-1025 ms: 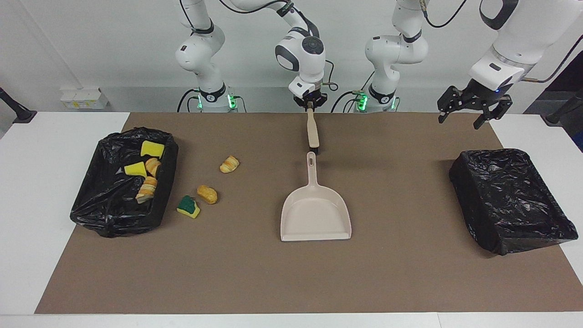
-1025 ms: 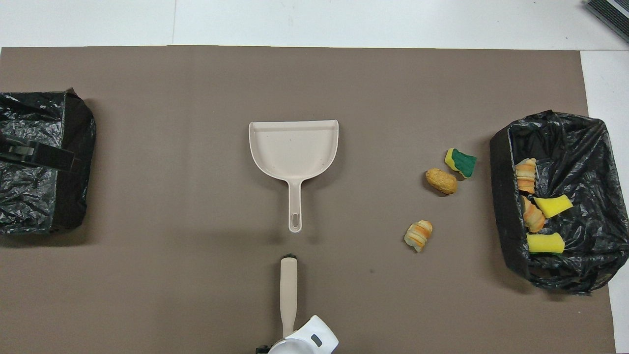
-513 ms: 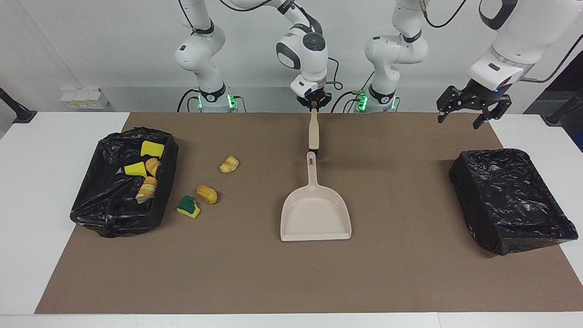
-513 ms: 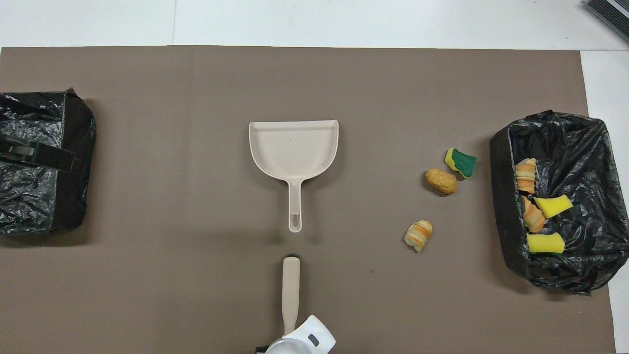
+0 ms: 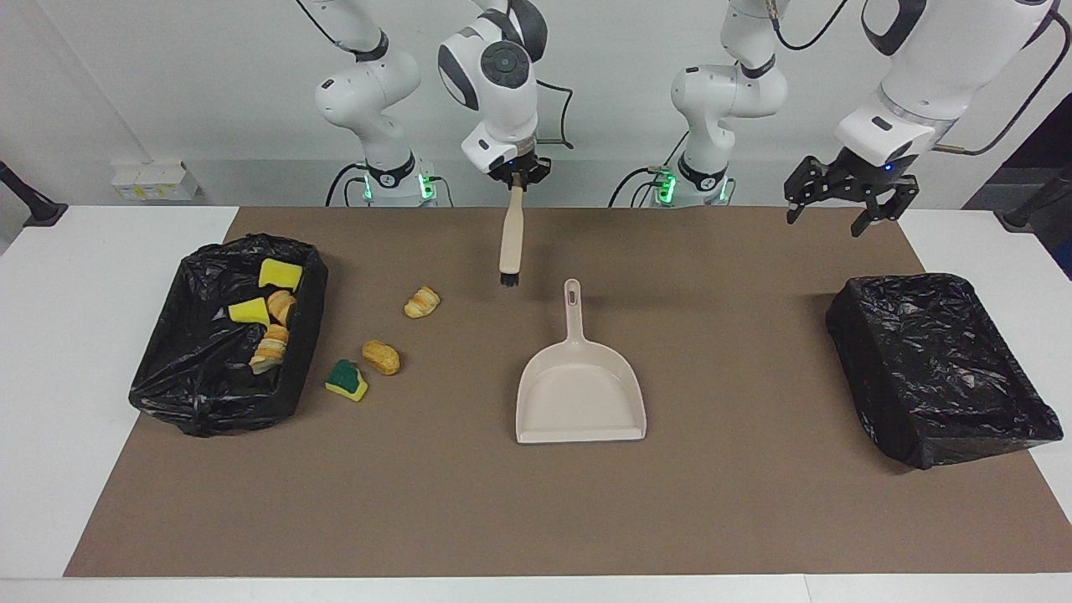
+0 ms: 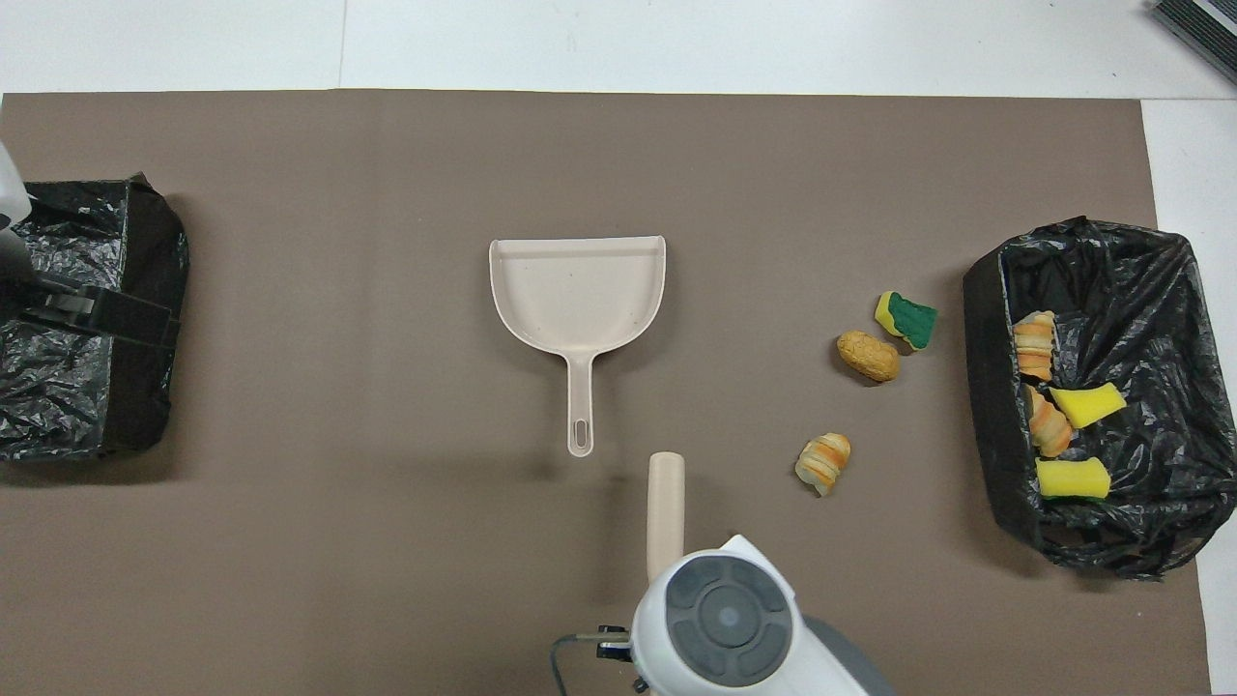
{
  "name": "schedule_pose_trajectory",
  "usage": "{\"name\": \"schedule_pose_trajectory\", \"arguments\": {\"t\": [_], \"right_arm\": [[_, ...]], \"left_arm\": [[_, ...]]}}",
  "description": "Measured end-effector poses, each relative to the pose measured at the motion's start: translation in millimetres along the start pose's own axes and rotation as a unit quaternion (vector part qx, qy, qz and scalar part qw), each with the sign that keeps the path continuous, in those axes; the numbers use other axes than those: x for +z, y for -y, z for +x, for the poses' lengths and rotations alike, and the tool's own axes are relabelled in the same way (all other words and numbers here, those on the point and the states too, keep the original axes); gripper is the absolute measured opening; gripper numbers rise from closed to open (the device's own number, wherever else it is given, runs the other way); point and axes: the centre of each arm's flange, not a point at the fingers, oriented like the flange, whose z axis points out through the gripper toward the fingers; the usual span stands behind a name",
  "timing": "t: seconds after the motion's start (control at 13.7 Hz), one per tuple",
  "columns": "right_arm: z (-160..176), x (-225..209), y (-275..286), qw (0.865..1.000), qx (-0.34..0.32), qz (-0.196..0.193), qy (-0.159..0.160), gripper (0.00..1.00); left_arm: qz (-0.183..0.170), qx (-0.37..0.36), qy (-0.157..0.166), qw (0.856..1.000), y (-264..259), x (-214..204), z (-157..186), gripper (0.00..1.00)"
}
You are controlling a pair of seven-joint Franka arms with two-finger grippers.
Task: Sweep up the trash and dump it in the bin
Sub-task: 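Grasp the brush with the right gripper while the left gripper reaches in, then grasp the dustpan with the left gripper while the right gripper lifts the brush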
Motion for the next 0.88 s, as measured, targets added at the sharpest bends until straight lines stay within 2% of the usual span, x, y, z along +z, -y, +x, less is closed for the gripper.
{"name": "schedule_pose_trajectory", "arguments": {"t": [0.15, 0.29, 0.44, 0.66, 0.88], "right_arm": [[32.3, -4.0, -31.5, 0.999, 0.011, -0.023, -0.022, 0.26], [76.2, -3.8, -79.1, 0.998, -0.002, -0.046, -0.031, 0.26], [119.1, -3.0, -132.4, 0.996, -0.024, -0.070, -0.047, 0.26], [165.0, 5.3, -182.5, 0.987, -0.060, -0.124, -0.083, 0.26], [203.2, 22.8, -206.7, 0.973, -0.097, -0.174, -0.116, 0.26]], "left_arm": [[0.001, -0.002, 0.015, 1.000, -40.4, 16.3, -4.4, 1.00], [0.005, -0.025, 0.013, 1.000, -96.8, 42.2, -1.0, 1.00], [0.008, -0.043, 0.006, 0.999, -167.7, 84.0, -1.3, 1.00], [0.006, -0.065, -0.008, 0.998, -259.6, 143.0, -19.8, 1.00], [-0.009, -0.084, -0.035, 0.996, -316.5, 206.6, -19.8, 1.00]]}}
